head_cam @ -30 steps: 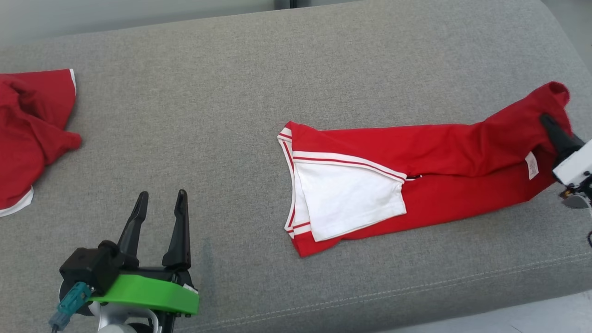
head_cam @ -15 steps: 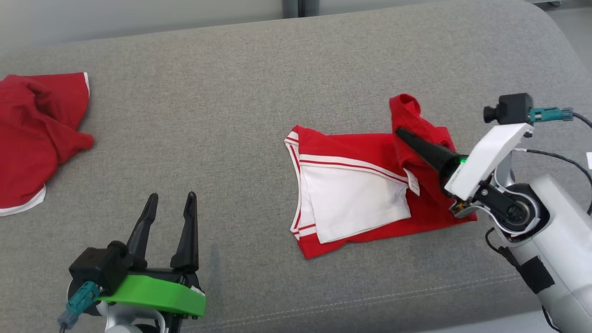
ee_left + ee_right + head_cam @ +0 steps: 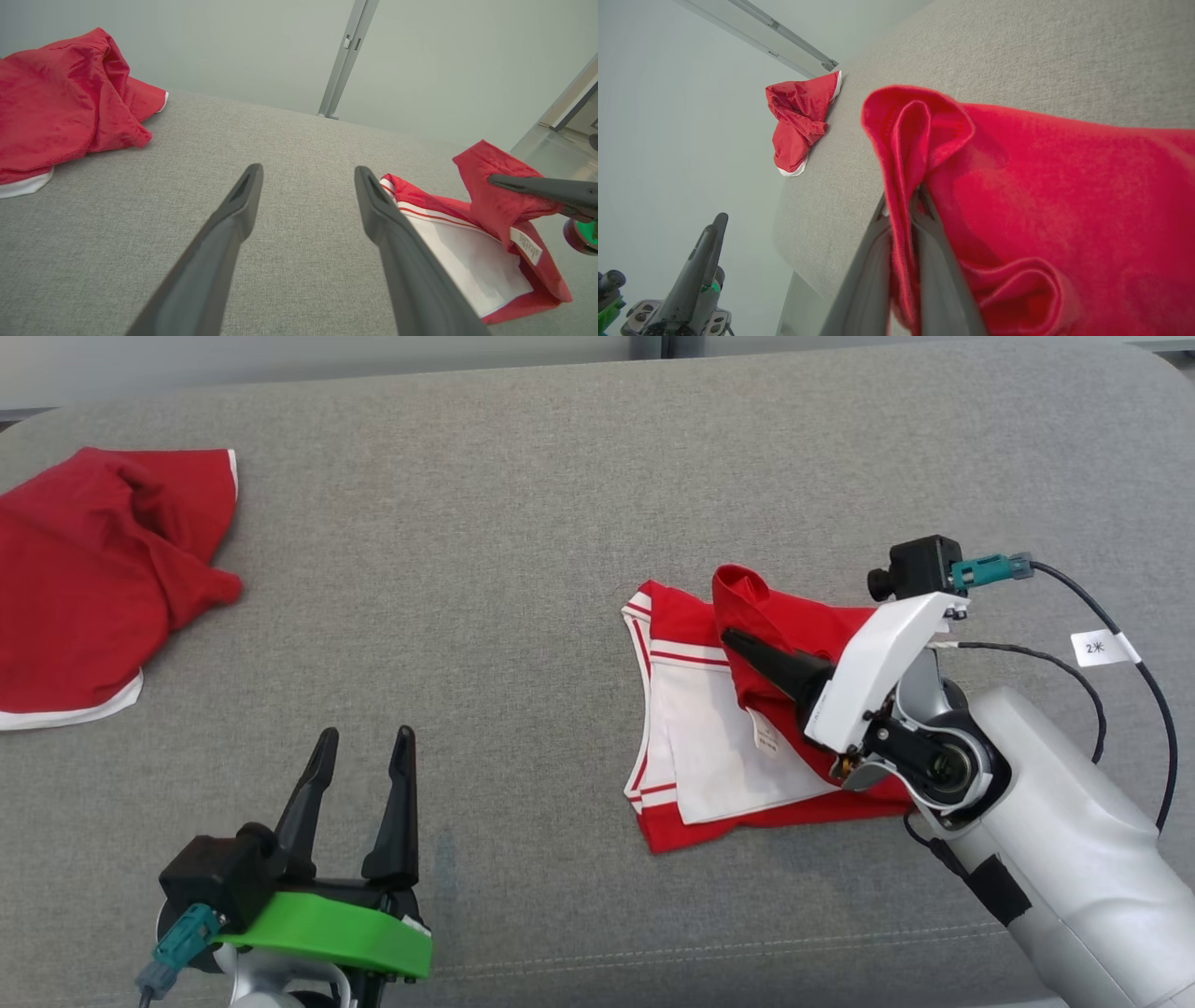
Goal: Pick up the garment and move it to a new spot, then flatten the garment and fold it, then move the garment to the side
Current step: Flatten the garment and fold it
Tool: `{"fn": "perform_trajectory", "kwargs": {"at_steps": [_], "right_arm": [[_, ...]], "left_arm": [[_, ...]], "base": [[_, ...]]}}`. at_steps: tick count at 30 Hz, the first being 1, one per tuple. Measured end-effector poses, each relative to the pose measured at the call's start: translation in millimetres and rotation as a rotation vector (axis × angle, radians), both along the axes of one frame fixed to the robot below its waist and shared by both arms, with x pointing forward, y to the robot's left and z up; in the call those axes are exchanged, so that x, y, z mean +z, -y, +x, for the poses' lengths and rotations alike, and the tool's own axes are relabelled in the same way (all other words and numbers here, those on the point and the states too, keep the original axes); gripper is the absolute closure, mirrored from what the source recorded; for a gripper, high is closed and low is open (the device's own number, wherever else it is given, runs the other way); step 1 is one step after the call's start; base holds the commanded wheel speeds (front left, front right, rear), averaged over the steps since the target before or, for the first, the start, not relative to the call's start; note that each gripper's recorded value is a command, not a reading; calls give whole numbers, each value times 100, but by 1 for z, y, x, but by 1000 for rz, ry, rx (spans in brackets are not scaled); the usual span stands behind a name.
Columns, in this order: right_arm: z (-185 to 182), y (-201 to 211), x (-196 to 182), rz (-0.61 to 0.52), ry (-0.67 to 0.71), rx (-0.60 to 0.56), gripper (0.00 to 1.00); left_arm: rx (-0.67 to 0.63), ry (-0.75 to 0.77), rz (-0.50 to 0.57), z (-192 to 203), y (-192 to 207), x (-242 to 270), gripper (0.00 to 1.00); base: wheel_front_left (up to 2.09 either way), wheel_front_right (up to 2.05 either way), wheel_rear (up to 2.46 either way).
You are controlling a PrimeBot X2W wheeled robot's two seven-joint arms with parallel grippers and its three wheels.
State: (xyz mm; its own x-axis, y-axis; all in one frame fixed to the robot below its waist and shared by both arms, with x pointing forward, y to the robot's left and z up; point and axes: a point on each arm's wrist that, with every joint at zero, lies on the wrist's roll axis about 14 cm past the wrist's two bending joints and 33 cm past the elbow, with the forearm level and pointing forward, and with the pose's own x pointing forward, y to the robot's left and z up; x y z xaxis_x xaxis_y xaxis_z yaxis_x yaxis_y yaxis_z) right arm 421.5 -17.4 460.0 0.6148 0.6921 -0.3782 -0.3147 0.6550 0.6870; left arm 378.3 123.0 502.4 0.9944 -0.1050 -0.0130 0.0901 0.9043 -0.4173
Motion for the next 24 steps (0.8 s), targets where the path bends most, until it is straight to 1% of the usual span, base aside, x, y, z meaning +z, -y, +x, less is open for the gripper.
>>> {"fn": "perform_trajectory", "kwargs": {"at_steps": [5,8,9,10,11,12,13,18,21,22,24], "right_arm": [[-5,-6,-30,-114,-49,37,100],[-6,-12,-39,-164,-49,71,100],[-6,-14,-40,-173,-47,80,98],[-6,-18,-41,-178,-44,91,78],[-7,-21,-42,-185,-42,103,62],[-8,-24,-42,-189,-41,112,17],[-9,-26,-43,-192,-40,117,0],[-7,-33,-37,-217,5,146,0],[-3,-41,-20,-175,56,154,0],[-3,-41,-20,-175,56,154,0],[2,-44,-4,-133,94,140,0]], "left_arm": [[18,-17,0,-2,-5,-5,0],[34,-28,4,-4,-10,-9,0],[43,-25,5,-4,-12,-9,0],[49,-27,7,-4,-14,-10,0],[51,-30,7,-4,-15,-11,0],[52,-32,8,-4,-15,-11,0],[52,-33,8,-4,-15,-12,0],[59,-26,7,-3,-16,-11,0],[53,-25,6,-2,-14,-11,0],[53,-25,6,-2,-14,-11,0],[47,-22,4,-1,-12,-10,0]], "base": [[0,0,0],[0,0,0],[0,0,0],[0,0,0],[0,0,0],[0,0,0],[0,0,0],[0,0,0],[0,0,0],[0,0,0],[0,0,0]]}}
